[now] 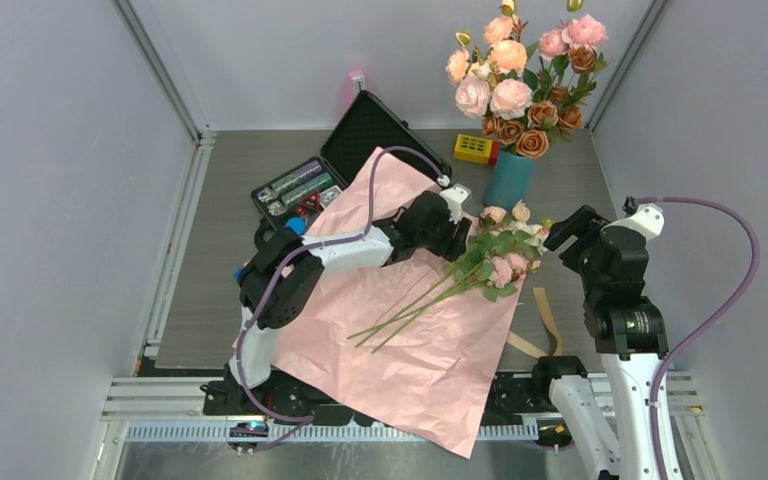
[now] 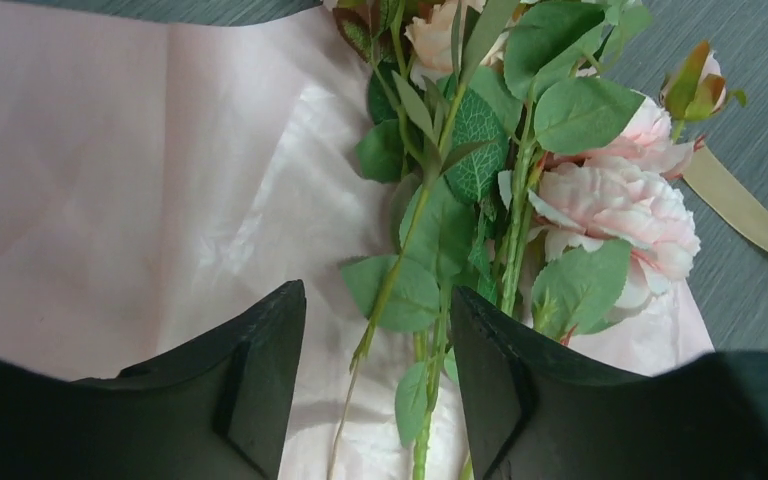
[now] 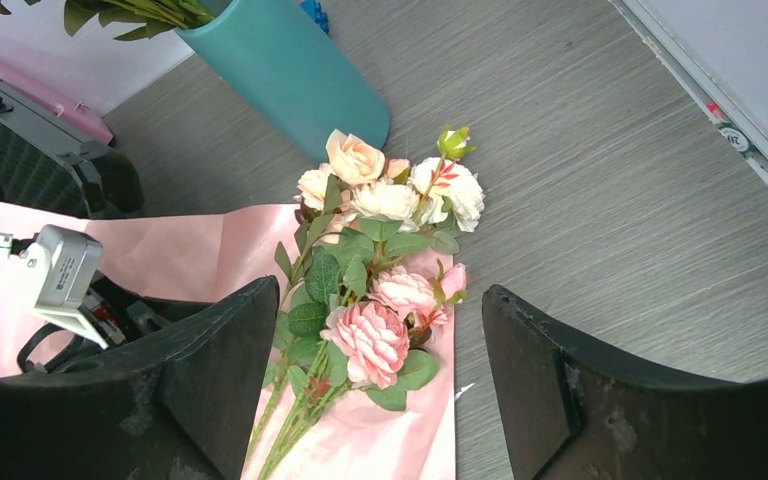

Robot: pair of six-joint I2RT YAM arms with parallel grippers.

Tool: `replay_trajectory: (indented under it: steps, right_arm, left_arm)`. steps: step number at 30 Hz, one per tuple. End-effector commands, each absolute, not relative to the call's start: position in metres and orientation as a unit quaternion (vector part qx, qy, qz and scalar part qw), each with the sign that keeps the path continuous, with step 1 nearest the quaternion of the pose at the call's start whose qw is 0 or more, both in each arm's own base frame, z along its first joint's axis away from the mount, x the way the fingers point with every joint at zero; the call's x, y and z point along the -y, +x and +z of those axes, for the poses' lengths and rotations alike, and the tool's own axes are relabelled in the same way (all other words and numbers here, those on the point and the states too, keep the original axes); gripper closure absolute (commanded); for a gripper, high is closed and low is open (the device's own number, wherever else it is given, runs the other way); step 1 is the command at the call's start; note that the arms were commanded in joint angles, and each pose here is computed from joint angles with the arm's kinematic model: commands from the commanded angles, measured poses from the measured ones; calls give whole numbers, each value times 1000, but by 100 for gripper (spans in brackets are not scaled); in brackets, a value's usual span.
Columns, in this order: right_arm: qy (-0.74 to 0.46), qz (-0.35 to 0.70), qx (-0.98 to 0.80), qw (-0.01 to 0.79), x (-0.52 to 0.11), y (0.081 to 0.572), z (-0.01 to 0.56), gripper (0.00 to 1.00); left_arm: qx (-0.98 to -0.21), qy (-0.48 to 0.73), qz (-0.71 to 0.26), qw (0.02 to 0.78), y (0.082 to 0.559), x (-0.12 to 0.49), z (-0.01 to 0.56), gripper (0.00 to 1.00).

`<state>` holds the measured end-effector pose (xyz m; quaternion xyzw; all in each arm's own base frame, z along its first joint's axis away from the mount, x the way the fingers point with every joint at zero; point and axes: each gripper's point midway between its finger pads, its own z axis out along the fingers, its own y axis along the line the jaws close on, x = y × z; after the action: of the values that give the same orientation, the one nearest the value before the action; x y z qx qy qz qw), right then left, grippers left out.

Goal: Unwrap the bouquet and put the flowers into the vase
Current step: Pick up the fake flower from the wrapping paper.

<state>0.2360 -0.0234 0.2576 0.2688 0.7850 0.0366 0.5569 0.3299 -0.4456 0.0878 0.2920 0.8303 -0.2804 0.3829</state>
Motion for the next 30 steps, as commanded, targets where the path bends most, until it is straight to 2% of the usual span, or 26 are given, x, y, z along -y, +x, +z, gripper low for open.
replay_trajectory:
  steps: [1, 5, 16, 20, 24, 30]
  right_arm:
    - [256, 42, -768, 586, 23, 241, 276, 21]
    - [256, 40, -768, 586, 24, 241, 276, 22]
    - [252, 42, -771, 583, 22, 242, 274, 23]
    - [250, 44, -771, 584, 22, 241, 276, 23]
    - [245, 53, -772, 584, 18, 244, 276, 23]
    - [246, 52, -779, 575, 17, 245, 273, 25]
  left_arm:
    - [-805, 317, -278, 416, 339, 468, 99, 45]
    - [-811, 322, -272, 405, 342, 475, 84, 52]
    - [-791, 359, -266, 419, 344, 496, 82, 62]
    - [-782, 387, -259, 414, 338, 504, 81, 84]
    - [-783, 393, -247, 413, 335, 498, 82, 98]
    - [-753, 390, -297, 439, 325, 506, 120, 100]
